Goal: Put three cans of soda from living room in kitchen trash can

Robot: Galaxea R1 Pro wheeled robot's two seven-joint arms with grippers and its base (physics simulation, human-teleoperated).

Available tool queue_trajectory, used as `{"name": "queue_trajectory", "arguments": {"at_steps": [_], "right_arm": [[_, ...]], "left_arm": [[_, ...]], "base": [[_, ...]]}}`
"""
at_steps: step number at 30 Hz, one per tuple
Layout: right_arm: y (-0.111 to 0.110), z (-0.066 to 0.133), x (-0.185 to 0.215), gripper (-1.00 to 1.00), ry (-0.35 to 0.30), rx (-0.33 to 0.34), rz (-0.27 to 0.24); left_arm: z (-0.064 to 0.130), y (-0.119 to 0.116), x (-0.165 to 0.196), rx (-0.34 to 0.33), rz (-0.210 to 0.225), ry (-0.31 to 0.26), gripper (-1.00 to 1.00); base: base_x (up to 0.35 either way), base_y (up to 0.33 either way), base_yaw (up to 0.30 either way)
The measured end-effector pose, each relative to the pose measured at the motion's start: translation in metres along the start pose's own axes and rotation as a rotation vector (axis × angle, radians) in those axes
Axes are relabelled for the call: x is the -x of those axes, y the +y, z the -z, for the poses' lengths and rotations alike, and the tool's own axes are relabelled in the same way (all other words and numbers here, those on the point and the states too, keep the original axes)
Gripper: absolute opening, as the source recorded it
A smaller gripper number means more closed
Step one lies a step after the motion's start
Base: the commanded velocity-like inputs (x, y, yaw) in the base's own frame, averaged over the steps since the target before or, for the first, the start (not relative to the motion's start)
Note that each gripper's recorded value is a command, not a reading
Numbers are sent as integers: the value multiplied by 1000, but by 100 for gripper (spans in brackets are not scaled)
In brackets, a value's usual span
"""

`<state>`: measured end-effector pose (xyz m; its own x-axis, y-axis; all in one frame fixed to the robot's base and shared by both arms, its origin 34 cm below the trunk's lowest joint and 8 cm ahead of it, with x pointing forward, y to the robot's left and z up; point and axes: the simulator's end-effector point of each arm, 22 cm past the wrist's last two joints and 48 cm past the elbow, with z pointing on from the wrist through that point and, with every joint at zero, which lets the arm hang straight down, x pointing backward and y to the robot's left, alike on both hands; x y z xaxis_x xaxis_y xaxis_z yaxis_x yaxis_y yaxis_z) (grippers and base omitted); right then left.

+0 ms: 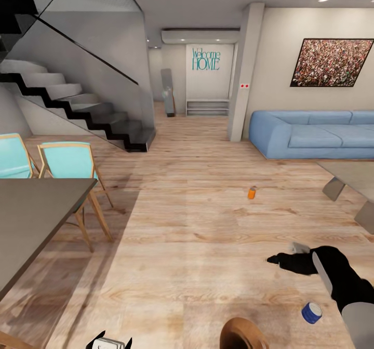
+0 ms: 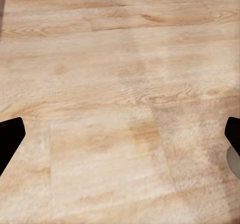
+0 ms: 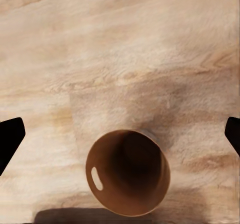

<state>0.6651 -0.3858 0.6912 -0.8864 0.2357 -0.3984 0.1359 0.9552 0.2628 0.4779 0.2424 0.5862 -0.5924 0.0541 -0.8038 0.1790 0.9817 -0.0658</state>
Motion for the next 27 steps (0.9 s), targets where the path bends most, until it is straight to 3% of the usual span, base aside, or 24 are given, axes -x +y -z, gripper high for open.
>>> {"name": "queue_trajectory", "arguments": {"at_steps": [3, 4, 11, 14, 15, 21, 27], "right_arm": [[-22, -4, -2, 100, 15, -43, -11], [-39, -5, 0, 100, 9, -81, -11], [-60, -14, -7, 100, 10, -115, -16], [-69, -24, -22, 100, 32, -124, -27], [-79, -36, -37, 100, 34, -131, -27], [-91, -64, -70, 100, 36, -133, -28], [-94, -85, -96, 100, 61, -137, 7]], "left_arm": [[-3, 0, -4, -1, 1, 0, 100], [-4, 0, -6, -2, 1, 1, 100], [-11, 0, -16, -3, -1, 4, 100], [-14, 0, -21, -3, 0, 5, 100], [-15, 1, -23, -3, 1, 6, 100], [-20, 1, -32, -2, 2, 6, 100], [-26, 2, -42, -2, 1, 7, 100]], "base": [[0, 0, 0], [0, 0, 0], [0, 0, 0], [0, 0, 0], [0, 0, 0], [0, 0, 0], [0, 0, 0]]}}
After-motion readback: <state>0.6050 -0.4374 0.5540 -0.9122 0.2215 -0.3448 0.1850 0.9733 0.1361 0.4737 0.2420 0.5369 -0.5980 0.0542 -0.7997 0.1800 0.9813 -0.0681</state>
